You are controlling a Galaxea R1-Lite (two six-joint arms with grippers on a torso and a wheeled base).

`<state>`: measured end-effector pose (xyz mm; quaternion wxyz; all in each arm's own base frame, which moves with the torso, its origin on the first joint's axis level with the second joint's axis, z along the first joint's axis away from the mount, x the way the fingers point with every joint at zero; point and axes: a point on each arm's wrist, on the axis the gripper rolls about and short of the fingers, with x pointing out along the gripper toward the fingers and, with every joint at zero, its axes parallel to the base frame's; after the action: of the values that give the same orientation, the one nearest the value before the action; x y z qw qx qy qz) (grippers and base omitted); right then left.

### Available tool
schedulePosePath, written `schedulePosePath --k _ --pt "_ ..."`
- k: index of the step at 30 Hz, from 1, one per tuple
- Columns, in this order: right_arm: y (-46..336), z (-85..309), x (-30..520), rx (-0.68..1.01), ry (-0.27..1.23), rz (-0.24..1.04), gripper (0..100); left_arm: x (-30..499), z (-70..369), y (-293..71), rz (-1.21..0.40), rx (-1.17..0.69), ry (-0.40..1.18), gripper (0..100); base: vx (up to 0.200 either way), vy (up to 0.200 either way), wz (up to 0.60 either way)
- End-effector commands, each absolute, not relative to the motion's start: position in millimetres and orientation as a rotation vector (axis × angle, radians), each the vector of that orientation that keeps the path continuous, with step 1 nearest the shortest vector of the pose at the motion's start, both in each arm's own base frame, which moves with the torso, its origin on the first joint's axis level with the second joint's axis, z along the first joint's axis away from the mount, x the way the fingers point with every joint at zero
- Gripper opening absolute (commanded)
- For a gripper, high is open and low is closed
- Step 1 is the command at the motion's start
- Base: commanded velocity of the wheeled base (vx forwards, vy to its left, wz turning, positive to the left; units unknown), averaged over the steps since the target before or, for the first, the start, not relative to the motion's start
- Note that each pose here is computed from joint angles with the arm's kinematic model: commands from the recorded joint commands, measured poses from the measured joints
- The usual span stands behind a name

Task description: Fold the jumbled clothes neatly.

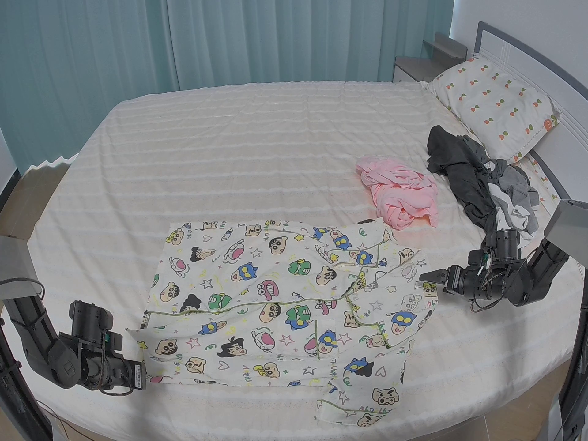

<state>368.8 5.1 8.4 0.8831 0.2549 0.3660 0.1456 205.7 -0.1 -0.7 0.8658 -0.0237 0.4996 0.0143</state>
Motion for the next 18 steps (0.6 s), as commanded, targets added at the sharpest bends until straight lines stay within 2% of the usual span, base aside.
schedulePosePath --k 1,10,11,14,18 --pt "5 8 369 0.531 0.761 0.304 100 199 1 0 0.03 -0.048 1.064 0 0.0 0.0 0.0" --pt "5 13 367 0.53 0.754 0.309 100 197 -5 0 0.023 -0.063 1.097 0 0.0 0.0 0.0" --pt "5 13 367 0.53 0.754 0.309 100 197 -5 0 0.023 -0.063 1.097 100 0.0 0.0 0.0" --pt "5 18 362 0.533 0.749 0.314 100 197 -5 -1 0.016 -0.104 1.095 100 0.0 0.0 0.0" --pt "6 26 348 0.532 0.76 0.355 100 197 2 -4 -0.034 -0.294 1.072 100 0.0 0.0 0.0"
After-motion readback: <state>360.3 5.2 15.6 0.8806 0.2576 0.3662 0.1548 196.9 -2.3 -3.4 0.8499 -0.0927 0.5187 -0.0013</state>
